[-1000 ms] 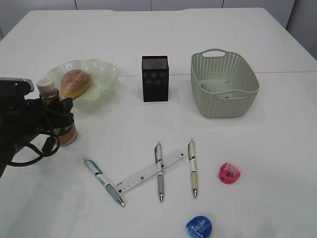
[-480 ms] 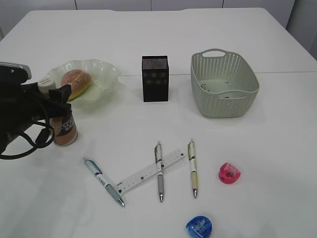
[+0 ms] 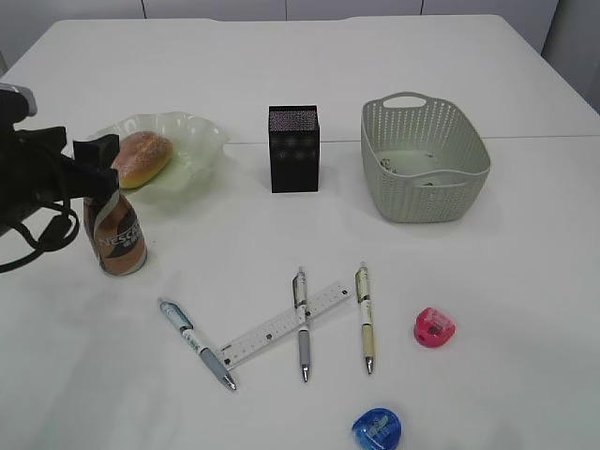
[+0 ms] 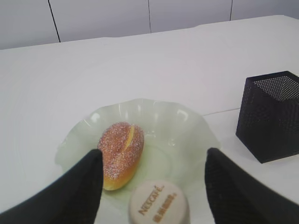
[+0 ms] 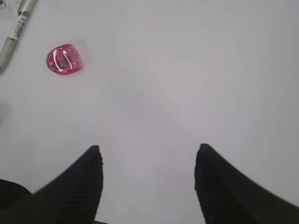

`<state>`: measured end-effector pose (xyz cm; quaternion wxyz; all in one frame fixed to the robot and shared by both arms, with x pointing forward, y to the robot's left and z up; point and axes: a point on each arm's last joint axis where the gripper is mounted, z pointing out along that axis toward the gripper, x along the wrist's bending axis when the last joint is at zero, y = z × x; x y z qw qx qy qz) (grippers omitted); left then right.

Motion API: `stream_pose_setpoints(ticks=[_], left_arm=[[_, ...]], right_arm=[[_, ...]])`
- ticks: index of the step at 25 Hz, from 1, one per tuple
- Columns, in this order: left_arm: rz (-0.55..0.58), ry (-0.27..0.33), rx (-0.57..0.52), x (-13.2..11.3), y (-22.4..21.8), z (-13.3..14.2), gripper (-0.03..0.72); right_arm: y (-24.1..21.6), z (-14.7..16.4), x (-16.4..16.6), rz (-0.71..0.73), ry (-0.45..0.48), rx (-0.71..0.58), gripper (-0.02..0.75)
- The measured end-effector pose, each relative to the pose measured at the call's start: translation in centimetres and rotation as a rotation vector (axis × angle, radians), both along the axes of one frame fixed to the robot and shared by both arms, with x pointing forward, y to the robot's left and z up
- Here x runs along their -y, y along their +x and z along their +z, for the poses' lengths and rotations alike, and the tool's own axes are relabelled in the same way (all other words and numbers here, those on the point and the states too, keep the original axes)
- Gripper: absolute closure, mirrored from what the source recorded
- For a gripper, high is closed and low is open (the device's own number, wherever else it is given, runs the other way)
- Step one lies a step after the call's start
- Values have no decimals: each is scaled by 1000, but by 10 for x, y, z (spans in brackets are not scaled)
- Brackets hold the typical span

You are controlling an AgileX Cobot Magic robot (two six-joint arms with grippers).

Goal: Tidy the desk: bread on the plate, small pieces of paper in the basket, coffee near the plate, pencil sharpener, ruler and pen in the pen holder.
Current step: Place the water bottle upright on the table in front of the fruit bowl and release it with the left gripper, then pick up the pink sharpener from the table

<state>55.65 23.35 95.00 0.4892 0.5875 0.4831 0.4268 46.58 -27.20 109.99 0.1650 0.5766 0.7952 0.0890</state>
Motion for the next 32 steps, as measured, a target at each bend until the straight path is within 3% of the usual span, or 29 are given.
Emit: stream_pose_setpoints(ticks=[9, 17, 21, 25, 29, 32], left_arm=[[-19, 1, -117, -5, -30, 52, 193], [-55, 20, -307, -16, -94, 100, 193], [-78, 72, -417, -21, -124, 125, 193], [-69, 161, -628, -30, -149, 140, 193], [-36, 190, -880, -36, -170, 148, 193], [-2, 170, -960, -38, -178, 154, 193]], right_arm=[[-1, -1, 0, -2, 4, -16, 251], [-8, -2, -10, -11, 118, -89, 251], [-9, -2, -13, -70, 170, -102, 251], [-9, -2, -16, -114, 228, -113, 251], [-10, -1, -23, -178, 327, -135, 251], [-9, -4, -27, -205, 342, -154, 251]])
